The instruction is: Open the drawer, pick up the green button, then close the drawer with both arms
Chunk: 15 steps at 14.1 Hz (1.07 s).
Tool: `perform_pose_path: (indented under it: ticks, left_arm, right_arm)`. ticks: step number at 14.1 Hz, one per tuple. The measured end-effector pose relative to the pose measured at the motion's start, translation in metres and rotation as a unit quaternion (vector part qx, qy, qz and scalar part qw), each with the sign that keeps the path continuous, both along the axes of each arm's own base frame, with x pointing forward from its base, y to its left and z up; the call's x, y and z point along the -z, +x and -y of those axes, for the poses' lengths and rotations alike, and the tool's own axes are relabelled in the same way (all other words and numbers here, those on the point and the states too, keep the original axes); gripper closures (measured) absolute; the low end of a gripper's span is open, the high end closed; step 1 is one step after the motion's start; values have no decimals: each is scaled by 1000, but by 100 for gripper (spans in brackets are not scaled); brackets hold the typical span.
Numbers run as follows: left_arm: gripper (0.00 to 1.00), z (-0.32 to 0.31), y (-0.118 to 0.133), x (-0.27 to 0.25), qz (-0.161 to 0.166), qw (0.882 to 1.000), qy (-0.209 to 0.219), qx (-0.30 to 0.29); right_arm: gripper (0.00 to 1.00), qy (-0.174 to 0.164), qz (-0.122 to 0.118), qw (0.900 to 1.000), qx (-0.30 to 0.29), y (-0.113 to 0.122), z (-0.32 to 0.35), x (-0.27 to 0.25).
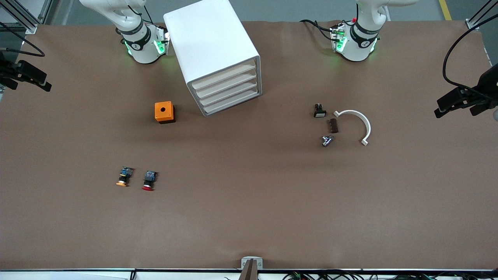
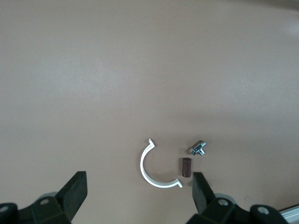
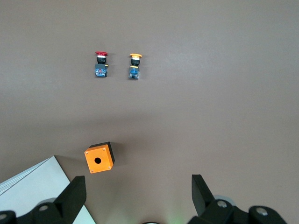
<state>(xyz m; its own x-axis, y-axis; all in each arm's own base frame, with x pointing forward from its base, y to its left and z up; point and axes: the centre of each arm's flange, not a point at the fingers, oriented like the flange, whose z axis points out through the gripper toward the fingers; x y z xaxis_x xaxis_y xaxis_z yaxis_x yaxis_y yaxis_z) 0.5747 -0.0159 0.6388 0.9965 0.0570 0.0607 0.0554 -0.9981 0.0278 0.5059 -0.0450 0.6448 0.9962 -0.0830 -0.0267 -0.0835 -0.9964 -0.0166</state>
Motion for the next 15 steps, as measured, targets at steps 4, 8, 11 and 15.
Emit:
perform_pose_path:
  ticks: [4, 8, 11, 15]
  left_arm:
    - [0, 0, 1, 2, -2, 1000, 0, 0]
    - [0, -8, 9, 20, -18, 1000, 1, -8]
    - [0, -8, 23, 49, -39, 999, 3, -9]
    - [0, 4, 44, 106, -82, 997, 6, 0]
  right_arm:
    - [0, 1, -1, 1000, 1, 0, 0, 0]
    - [0, 1, -2, 1000, 1, 0, -1, 0]
    - [0, 1, -3, 1000, 1, -1, -1, 0]
    - [0, 1, -3, 1000, 1, -1, -1, 0]
